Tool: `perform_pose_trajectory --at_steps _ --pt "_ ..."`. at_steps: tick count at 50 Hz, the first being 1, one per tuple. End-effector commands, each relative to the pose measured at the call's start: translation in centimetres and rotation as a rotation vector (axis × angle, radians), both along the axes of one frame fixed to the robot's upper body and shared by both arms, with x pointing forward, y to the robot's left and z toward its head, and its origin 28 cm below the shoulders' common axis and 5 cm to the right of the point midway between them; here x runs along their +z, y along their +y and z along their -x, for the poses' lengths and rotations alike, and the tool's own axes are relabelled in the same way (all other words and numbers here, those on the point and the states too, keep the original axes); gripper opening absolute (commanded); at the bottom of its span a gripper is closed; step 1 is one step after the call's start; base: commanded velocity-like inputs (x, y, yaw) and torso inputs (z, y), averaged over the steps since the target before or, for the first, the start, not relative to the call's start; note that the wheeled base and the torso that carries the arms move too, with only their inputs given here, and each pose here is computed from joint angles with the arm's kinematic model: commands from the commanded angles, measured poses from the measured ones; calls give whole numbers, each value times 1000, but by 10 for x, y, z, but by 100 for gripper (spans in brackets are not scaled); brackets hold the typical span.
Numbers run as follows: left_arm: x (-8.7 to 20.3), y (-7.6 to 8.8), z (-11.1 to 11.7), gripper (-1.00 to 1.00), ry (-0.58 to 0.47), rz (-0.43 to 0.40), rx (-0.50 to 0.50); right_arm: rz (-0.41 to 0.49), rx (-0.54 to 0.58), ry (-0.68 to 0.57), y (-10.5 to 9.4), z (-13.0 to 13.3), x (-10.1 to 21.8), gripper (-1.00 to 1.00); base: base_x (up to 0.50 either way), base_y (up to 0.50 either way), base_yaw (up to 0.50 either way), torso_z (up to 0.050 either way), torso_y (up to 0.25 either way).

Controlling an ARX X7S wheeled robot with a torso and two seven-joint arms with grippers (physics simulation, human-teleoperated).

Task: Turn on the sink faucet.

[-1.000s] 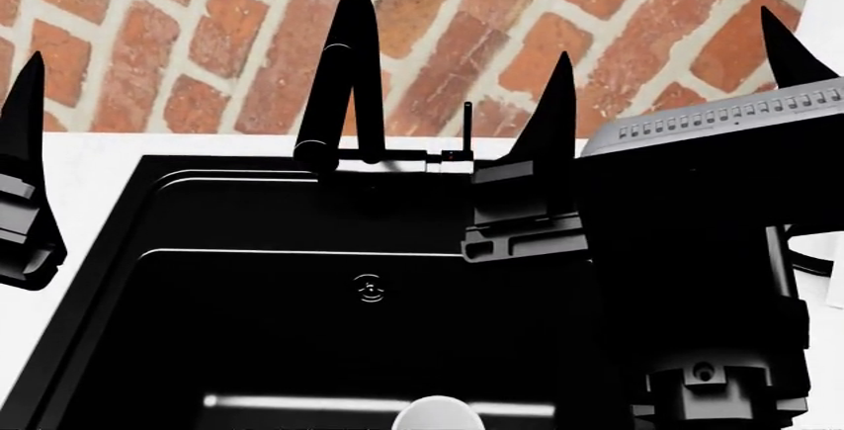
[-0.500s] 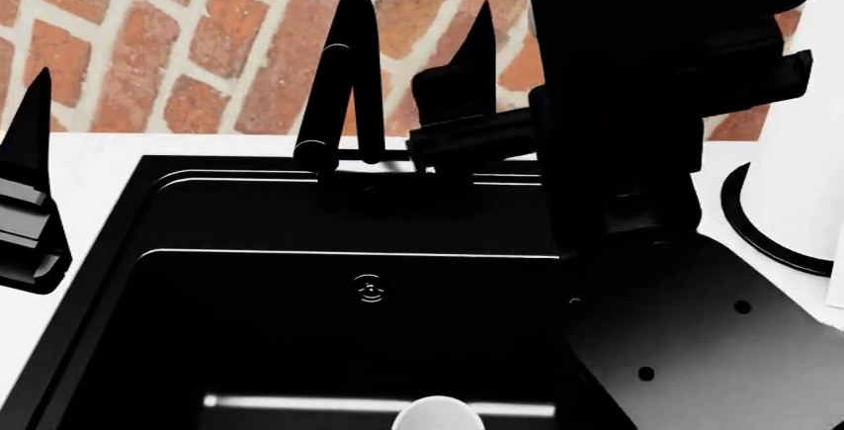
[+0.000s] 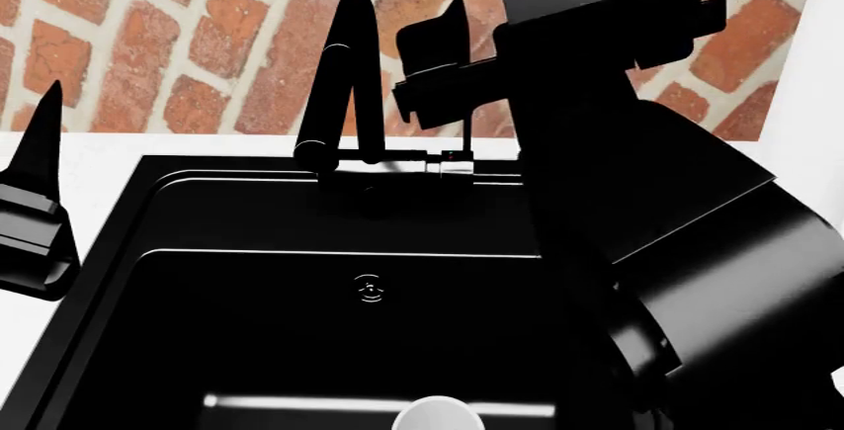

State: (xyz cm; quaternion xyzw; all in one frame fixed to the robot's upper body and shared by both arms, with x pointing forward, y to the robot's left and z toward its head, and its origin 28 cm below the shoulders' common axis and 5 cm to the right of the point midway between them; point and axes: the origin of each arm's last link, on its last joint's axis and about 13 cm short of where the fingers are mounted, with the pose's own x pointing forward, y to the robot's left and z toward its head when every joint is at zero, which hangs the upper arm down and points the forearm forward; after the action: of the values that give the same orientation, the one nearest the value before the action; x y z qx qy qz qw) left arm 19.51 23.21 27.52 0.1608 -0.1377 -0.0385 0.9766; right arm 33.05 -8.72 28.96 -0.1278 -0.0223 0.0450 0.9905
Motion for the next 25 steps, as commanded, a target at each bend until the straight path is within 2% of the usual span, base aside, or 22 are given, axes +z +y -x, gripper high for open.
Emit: perform_pose_trajectory --at_steps 1,11,25 --pt "3 0 -5 100 5 42 -38 -22 49 102 1 -13 17 100 0 0 0 0 0" --pt "4 0 -5 100 2 21 -33 -9 39 123 -1 -17 19 100 0 0 0 0 0" --pt "5 3 -4 100 -6 36 -28 11 46 166 3 -23 12 100 0 0 0 23 -80"
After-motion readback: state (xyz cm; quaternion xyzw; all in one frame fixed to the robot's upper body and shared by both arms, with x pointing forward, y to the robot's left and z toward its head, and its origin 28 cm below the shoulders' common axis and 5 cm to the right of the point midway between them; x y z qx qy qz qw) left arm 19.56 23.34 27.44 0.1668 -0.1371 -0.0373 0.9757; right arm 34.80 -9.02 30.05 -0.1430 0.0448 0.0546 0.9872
